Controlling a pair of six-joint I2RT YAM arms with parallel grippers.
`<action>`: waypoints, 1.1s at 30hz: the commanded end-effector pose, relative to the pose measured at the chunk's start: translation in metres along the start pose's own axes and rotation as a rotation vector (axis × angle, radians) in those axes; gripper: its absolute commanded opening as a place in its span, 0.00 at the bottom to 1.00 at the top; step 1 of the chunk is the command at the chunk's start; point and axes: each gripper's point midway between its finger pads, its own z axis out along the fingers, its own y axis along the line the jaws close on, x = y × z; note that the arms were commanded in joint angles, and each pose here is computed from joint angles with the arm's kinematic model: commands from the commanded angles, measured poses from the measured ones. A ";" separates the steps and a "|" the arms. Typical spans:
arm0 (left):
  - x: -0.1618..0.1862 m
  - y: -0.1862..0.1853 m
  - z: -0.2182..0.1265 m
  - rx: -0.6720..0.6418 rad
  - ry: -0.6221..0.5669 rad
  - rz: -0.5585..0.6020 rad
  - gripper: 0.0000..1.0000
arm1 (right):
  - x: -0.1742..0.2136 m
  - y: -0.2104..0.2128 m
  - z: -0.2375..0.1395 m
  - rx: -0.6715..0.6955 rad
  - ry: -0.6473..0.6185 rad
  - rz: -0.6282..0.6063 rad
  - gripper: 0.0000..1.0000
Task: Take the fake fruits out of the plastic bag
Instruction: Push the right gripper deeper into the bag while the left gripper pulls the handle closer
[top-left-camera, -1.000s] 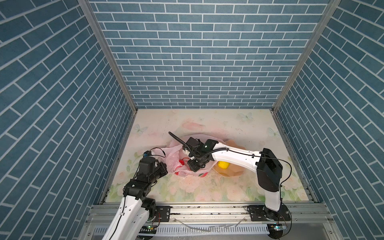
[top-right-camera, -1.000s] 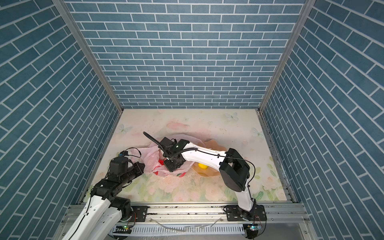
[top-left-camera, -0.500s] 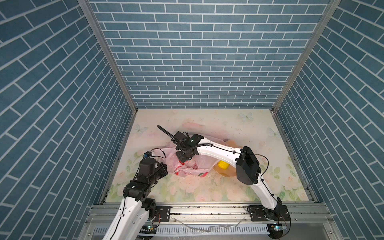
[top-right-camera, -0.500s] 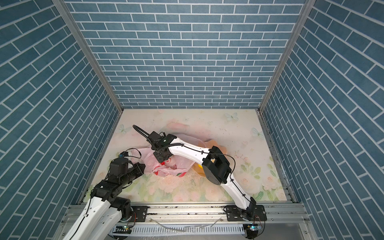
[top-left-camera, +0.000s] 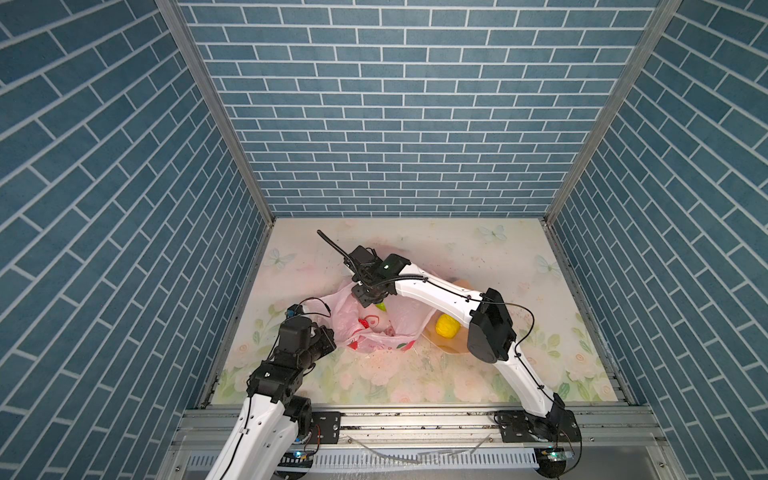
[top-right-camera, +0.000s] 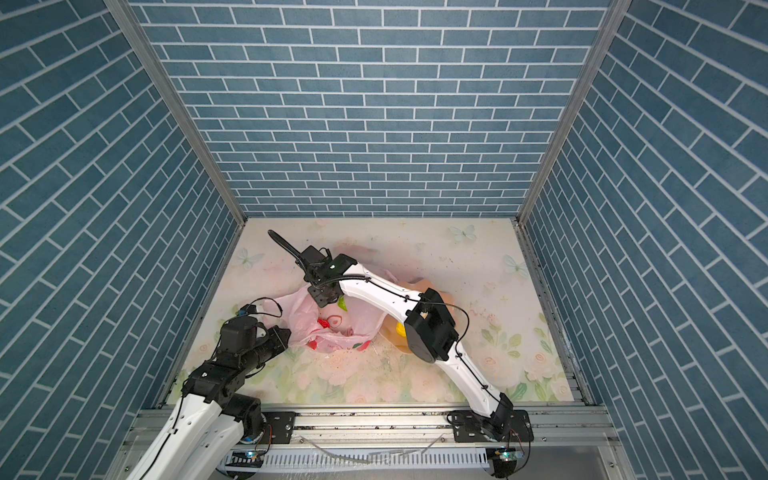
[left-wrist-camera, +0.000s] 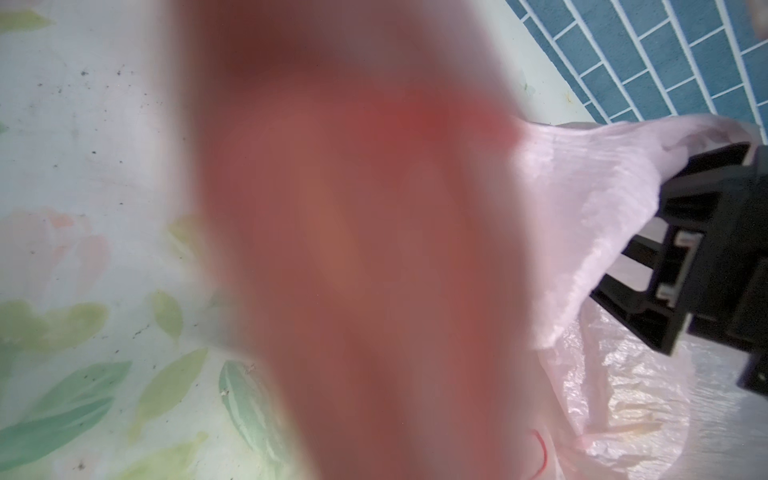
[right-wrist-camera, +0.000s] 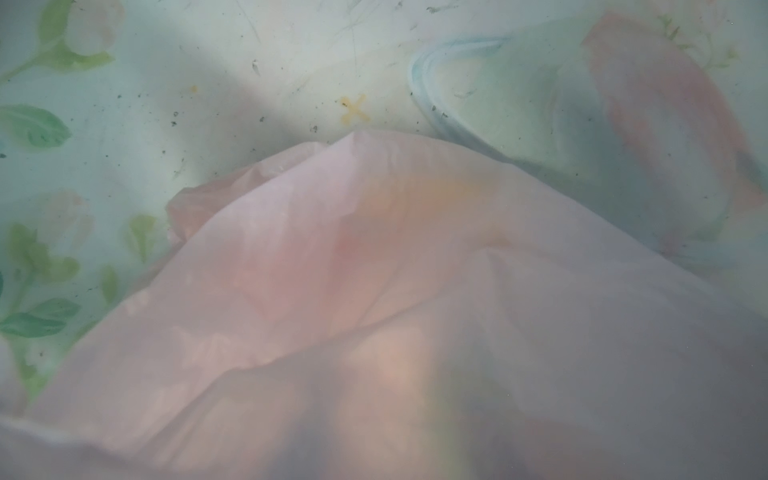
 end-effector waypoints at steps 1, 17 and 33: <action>-0.003 -0.001 0.001 0.006 -0.019 -0.009 0.15 | 0.004 -0.013 0.005 0.038 0.035 -0.040 0.53; -0.028 -0.040 -0.018 0.133 -0.075 0.019 0.15 | 0.026 -0.038 0.000 0.147 0.108 -0.070 0.67; -0.017 -0.039 -0.008 0.095 -0.045 0.086 0.15 | 0.061 -0.036 0.009 0.121 0.170 0.005 0.72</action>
